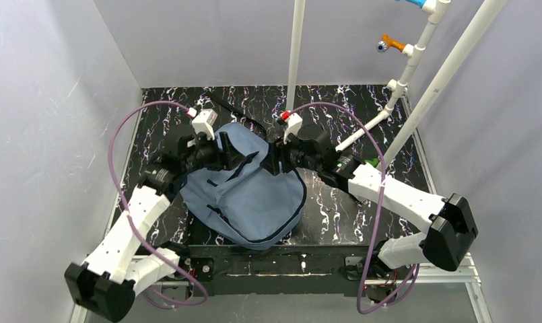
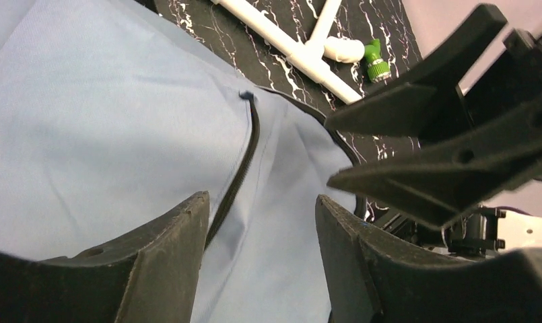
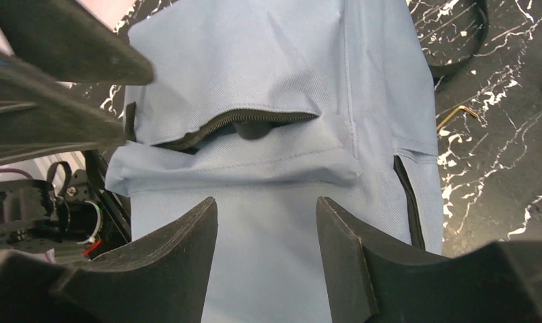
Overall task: Pack the student bag
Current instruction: Adjust the stationery in the student bag.
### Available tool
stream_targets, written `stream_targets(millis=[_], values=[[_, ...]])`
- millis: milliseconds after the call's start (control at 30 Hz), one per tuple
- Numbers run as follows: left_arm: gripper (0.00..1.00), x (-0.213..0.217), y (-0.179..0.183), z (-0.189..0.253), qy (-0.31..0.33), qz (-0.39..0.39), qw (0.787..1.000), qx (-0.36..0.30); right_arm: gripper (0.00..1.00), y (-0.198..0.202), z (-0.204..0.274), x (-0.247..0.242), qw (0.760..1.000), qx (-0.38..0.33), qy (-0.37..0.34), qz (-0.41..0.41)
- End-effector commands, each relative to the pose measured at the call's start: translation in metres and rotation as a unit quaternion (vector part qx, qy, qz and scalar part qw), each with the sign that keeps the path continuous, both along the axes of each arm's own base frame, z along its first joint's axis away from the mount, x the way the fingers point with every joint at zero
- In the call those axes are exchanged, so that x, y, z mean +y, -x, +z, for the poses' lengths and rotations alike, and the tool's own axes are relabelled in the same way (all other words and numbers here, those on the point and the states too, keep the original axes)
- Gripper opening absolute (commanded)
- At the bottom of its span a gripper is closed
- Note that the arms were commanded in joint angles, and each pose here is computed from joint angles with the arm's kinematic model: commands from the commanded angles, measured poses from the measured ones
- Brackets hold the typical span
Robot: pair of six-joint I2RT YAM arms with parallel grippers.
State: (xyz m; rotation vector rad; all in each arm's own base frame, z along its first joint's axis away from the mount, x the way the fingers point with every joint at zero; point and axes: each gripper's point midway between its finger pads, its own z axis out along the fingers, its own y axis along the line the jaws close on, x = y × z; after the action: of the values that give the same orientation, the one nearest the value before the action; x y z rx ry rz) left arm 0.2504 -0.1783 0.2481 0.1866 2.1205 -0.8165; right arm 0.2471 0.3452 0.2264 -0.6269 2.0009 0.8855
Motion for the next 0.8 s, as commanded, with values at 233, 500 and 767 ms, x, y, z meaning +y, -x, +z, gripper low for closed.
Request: stream_targets(millis=[233, 500, 767], values=[[0.42, -0.038, -0.048, -0.007, 0.04, -0.041, 0.997, 0.045, 0.54, -0.027, 0.045, 0.035, 0.997, -0.007, -0.077, 0.021], [0.37, -0.023, -0.047, -0.042, 0.029, -0.012, 0.995, 0.092, 0.59, -0.044, 0.026, 0.029, 0.993, 0.029, -0.101, 0.062], [0.51, -0.029, 0.004, -0.004, 0.066, -0.099, 0.99, 0.071, 0.74, -0.044, -0.001, 0.016, 0.99, 0.081, -0.073, 0.09]])
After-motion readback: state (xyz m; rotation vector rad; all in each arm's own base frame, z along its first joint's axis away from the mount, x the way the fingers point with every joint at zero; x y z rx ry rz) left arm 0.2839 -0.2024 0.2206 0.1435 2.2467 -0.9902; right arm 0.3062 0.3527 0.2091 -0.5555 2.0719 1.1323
